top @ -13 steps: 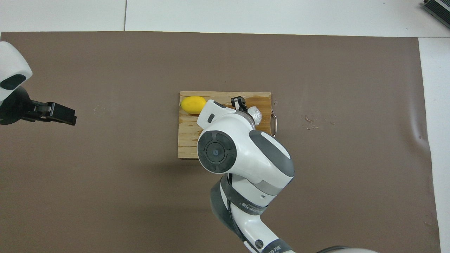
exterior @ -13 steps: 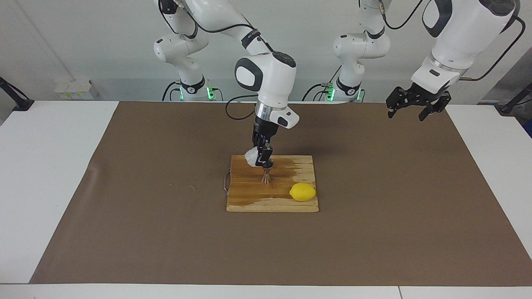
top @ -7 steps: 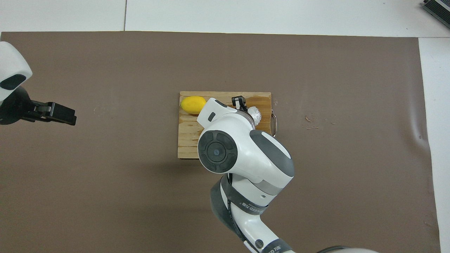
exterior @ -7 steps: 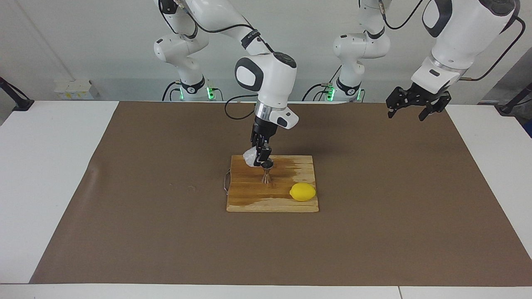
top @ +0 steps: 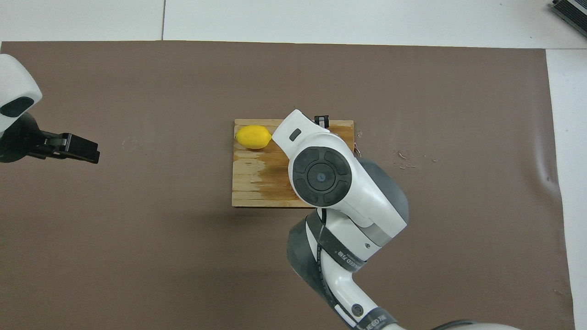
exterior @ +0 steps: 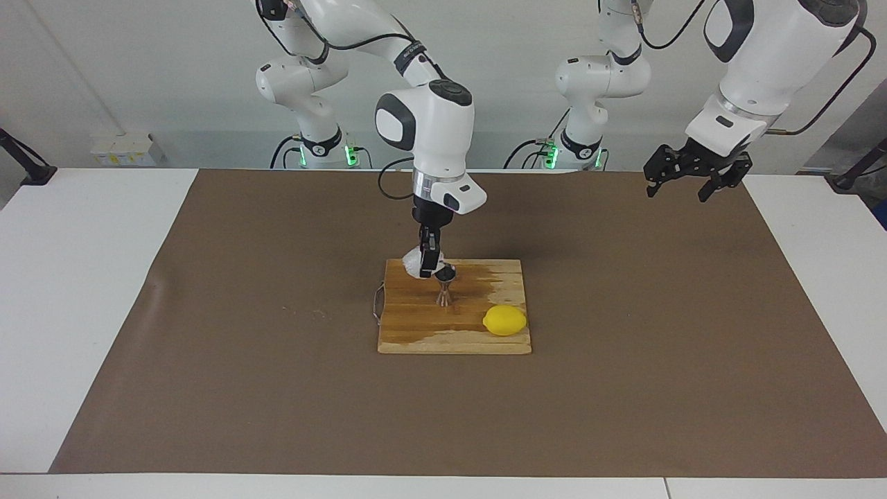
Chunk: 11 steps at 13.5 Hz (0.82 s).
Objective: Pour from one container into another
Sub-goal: 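Carry the white cup with the right gripper back to its spot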
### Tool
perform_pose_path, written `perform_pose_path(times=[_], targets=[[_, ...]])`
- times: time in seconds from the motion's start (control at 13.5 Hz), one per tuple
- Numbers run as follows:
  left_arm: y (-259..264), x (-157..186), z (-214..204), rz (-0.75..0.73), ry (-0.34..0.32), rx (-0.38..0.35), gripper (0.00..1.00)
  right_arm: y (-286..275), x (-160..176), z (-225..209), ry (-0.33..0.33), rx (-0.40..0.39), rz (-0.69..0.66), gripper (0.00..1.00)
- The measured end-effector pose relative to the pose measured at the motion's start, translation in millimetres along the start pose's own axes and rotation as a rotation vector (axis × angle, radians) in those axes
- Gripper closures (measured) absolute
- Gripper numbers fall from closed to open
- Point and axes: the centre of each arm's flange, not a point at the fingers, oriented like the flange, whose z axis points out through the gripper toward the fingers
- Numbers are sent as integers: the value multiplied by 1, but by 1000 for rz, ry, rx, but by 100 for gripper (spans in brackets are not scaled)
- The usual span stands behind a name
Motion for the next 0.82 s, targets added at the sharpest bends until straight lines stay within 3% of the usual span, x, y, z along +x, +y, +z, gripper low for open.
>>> perform_pose_path(times=[0.22,0.45,0.82], targets=[[0,0,0,0,0,0,0,15,-25,-13,113,44,52,51],[0,0,0,0,0,0,0,38,-73,-17,239,96,99,51],[0,0,0,0,0,0,0,51,-176,31,479,163,175,51]])
